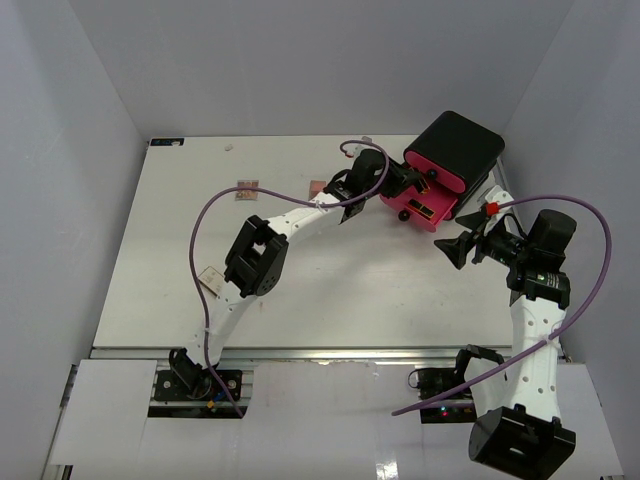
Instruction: Organize the makeup
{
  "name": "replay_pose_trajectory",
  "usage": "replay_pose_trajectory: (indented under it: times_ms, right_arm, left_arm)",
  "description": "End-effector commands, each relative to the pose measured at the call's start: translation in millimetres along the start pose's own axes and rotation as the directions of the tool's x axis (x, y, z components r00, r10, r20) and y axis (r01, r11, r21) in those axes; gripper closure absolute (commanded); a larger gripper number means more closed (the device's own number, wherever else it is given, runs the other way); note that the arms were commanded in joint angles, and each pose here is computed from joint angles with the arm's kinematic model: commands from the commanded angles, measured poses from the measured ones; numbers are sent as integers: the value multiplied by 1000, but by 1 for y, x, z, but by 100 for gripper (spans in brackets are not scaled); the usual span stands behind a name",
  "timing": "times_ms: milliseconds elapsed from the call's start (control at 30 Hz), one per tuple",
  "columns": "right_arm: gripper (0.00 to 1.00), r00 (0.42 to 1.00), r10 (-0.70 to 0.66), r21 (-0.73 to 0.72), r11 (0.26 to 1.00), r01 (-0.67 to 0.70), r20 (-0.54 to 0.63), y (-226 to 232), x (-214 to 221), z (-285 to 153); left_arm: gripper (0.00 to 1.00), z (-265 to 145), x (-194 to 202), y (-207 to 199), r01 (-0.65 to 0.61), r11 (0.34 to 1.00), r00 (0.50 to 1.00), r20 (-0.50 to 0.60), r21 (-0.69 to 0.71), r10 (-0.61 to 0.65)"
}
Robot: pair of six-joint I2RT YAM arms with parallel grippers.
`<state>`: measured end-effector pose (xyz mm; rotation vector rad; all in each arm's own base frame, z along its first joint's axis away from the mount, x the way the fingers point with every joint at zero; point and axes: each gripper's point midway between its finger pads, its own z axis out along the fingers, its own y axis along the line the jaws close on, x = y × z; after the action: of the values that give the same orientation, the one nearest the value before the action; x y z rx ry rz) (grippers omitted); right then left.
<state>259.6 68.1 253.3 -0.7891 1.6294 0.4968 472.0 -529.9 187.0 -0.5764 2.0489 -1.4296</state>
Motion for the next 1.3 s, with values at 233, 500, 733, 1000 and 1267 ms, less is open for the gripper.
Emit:
replay_pose_trajectory:
  times_ms: [233, 500, 733, 1000, 1267]
  right_arm:
    - [20, 1000, -10, 3, 1000, 10, 26, -3, -4, -1]
    - [20, 999, -7, 1, 1000, 7, 34, -3, -4, -3]
    - [20, 998, -16, -76, 997, 20, 55, 11, -1, -2]
    - [22, 989, -96, -215, 970, 118, 108, 41, 6, -4]
    - [45, 988, -152, -331, 932, 150, 21, 67, 30, 11]
  left_arm:
    - [52, 9, 0, -16, 67, 997, 998, 19, 30, -67]
    - [42, 0, 7, -27, 40, 997, 999, -30, 60, -38]
    - [42, -34, -1, -75, -63, 986, 998, -18, 156, 67]
    - [43, -130, -36, -82, -326, 930, 945, 46, 171, 323]
    - [35, -271, -58, 40, -584, 797, 796, -84, 155, 600]
